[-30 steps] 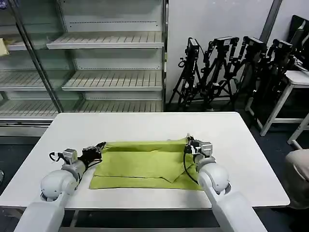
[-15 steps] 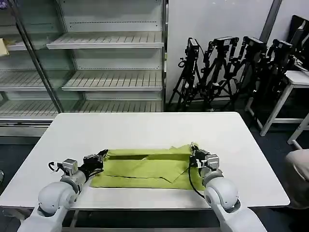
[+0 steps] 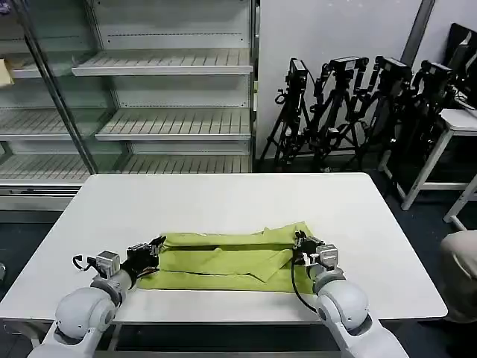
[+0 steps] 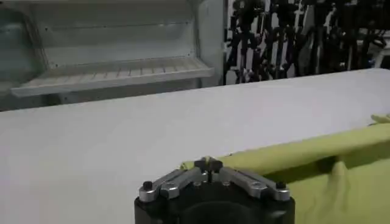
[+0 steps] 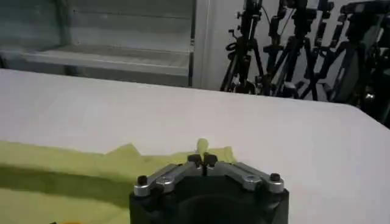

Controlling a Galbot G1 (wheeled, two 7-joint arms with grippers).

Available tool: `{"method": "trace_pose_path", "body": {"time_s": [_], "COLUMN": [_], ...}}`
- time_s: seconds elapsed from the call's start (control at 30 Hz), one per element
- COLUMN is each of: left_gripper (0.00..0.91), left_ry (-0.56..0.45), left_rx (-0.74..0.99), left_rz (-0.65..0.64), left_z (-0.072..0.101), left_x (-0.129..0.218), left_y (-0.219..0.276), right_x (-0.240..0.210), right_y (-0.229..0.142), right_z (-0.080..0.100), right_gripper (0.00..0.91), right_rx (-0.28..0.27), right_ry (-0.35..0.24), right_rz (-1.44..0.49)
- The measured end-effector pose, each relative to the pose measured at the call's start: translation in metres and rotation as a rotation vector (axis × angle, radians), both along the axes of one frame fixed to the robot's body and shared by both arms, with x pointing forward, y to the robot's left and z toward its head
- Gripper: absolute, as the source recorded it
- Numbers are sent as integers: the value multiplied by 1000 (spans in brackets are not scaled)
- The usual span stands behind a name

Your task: Fold and organize the clothes.

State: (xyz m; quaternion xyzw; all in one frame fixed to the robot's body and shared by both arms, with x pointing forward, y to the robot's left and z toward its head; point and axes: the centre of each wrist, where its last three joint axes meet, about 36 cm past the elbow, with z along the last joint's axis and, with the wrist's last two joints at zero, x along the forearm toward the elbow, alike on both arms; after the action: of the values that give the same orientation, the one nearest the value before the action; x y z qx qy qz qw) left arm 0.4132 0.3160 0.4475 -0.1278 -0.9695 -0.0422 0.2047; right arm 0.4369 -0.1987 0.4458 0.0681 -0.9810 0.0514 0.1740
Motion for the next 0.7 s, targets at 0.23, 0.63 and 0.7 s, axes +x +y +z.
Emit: {"method": "trace_pose_path", "body": {"time_s": [0.23, 0.63, 0.7], "left_gripper": [20, 20, 20], "left_ry": [9, 11, 11], "left_rx": [8, 26, 29], "left_rz": [-6, 0, -3], "left_z": [0, 1, 2], "left_x": [-8, -12, -13], "left_y": [-6, -6, -7], "right_x": [1, -6, -7], "right_y": [-3, -4, -3], "right_z": [-1, -9, -10], "right_gripper": [0, 0, 0], "right_rx": [-10, -18, -18], "right_ry": [-7, 13, 16], "right_rz": [-6, 4, 5]}}
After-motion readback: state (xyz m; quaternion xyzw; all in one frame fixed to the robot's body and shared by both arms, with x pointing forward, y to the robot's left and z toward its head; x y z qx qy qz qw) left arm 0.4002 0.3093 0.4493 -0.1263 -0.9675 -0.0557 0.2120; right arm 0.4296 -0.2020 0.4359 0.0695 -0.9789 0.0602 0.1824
